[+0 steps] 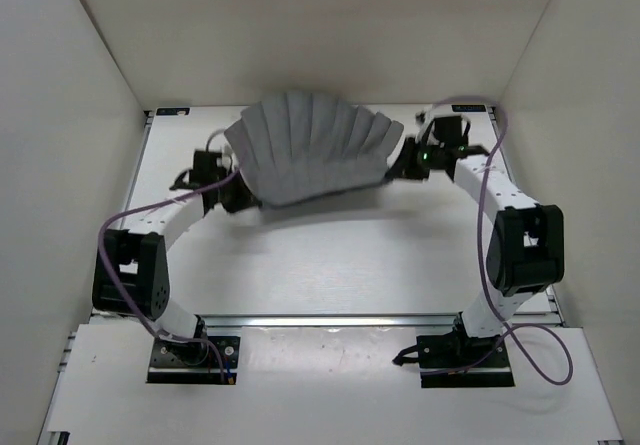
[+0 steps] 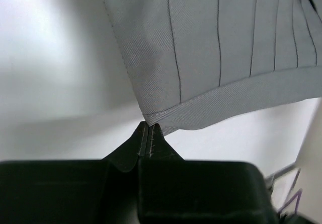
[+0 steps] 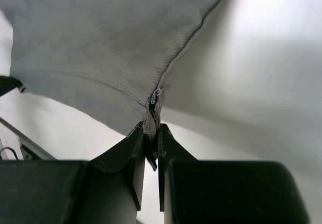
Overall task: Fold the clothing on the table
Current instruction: Flatten the skirt out, then fold the skirt
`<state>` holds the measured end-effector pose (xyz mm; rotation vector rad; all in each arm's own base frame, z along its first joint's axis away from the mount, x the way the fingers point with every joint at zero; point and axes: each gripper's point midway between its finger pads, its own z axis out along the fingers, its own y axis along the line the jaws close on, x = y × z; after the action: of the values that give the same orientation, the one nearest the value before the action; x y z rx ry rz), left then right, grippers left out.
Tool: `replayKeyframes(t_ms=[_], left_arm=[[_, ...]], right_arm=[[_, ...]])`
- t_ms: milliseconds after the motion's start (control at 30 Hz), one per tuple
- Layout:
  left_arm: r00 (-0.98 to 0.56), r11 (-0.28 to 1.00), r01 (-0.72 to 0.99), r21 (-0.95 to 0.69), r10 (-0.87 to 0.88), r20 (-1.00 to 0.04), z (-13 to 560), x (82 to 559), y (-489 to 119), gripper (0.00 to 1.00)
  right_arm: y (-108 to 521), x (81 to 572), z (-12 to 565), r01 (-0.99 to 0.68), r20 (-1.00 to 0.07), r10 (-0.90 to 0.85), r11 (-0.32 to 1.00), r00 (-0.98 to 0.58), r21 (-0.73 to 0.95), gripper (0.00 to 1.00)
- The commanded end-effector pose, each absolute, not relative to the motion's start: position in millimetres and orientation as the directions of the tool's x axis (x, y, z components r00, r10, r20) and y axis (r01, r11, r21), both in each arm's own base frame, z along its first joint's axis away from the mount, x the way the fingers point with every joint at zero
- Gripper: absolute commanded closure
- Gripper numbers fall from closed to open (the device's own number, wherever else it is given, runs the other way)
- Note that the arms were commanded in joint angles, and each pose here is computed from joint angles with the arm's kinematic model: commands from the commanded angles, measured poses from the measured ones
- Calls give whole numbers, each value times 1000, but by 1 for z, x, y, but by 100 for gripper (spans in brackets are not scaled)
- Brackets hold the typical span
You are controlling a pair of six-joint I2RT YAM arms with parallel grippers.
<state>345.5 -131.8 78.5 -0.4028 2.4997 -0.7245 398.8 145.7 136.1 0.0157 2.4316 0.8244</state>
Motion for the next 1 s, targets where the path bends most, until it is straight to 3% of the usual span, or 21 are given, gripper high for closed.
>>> replayKeyframes(t_ms=[0,233,533,700,833,967], left_arm=[[-821,783,-63,-619,-394,-414,78,317,-154,100],[-878,806,-79,-587,-335,-341,43,241,-157,100],[-854,832,-88,-547,-346,-389,58,199,-134,100],[-841,812,-55,-581,-352,-412,89,188,-129,100],[-794,801,2,-598,-363,-488,135,187,-129,100],[-790,801,35,-597,-344,-508,163,178,-128,100]], right_arm=[[150,370,112,-88,-469,238,815,-850,573,100],[151,271,74,22,-363,241,856,-900,516,100],[146,184,71,44,-292,242,834,-925,550,100],[135,180,121,-43,-399,250,801,-882,598,100],[112,175,153,-77,-479,251,820,-841,567,100],[110,162,166,-107,-501,224,829,-836,549,100]])
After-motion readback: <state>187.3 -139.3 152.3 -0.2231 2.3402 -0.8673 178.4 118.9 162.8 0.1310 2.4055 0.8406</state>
